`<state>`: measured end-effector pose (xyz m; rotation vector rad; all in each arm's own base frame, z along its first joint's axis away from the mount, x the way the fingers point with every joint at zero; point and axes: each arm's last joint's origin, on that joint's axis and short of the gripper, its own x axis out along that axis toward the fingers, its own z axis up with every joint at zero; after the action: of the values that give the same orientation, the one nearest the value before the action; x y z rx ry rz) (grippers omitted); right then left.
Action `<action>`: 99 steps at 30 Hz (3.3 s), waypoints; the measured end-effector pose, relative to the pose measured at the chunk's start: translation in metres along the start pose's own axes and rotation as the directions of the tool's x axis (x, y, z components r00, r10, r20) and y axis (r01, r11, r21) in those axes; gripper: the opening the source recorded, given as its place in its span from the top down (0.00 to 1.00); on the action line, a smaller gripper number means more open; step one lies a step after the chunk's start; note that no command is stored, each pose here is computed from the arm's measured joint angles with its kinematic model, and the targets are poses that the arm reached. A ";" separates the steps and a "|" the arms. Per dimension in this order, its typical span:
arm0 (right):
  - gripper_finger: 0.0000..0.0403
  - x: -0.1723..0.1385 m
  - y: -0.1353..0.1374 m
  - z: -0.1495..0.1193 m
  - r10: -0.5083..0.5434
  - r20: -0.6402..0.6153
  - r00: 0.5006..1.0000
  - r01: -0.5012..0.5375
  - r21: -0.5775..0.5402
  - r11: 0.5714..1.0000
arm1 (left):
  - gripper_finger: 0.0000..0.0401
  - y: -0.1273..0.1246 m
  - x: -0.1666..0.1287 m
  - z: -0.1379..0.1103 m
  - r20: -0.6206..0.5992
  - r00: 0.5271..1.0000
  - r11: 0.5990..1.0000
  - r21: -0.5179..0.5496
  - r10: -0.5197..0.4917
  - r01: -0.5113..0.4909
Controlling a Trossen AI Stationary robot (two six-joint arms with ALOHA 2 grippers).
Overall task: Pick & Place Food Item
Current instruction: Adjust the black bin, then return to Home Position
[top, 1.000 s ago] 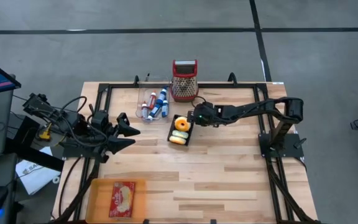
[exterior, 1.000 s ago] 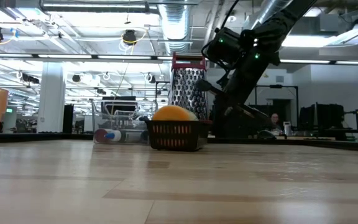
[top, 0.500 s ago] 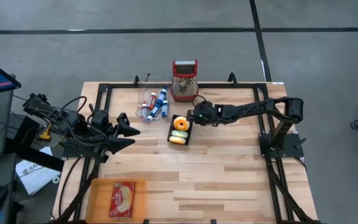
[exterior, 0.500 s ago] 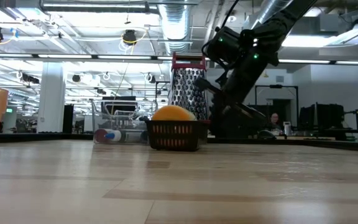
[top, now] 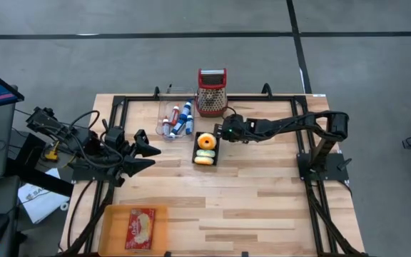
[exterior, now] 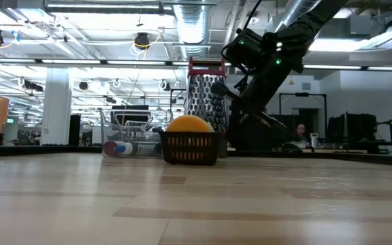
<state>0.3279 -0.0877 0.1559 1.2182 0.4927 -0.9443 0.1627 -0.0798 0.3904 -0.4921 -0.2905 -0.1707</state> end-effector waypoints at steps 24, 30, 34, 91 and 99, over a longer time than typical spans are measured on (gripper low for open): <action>1.00 -0.001 -0.001 -0.002 -0.013 0.013 1.000 0.013 0.007 1.000 | 0.55 0.000 0.000 0.000 0.000 1.000 1.000 0.000 0.002 -0.002; 1.00 -0.001 0.004 -0.002 0.034 -0.003 0.999 -0.034 -0.030 0.999 | 0.55 0.000 0.000 0.000 0.000 1.000 1.000 0.001 0.002 -0.002; 1.00 -0.001 0.006 -0.001 0.059 -0.012 0.998 -0.059 -0.028 0.998 | 0.55 0.000 0.000 0.000 0.000 1.000 1.000 0.002 0.002 -0.002; 1.00 -0.180 0.015 -0.135 0.743 0.075 0.665 -0.680 -0.352 0.643 | 0.96 0.138 -0.115 -0.116 -0.278 0.960 0.978 0.194 -0.015 0.072; 1.00 -0.190 0.009 -0.149 0.742 0.093 0.664 -0.685 -0.322 0.653 | 0.99 0.137 -0.131 -0.117 -0.303 0.953 0.964 0.256 0.015 0.066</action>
<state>0.2547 0.1177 0.2604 0.9206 -0.0757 -0.2890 0.0975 -0.0056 0.1901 -0.1921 -0.0165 -0.2266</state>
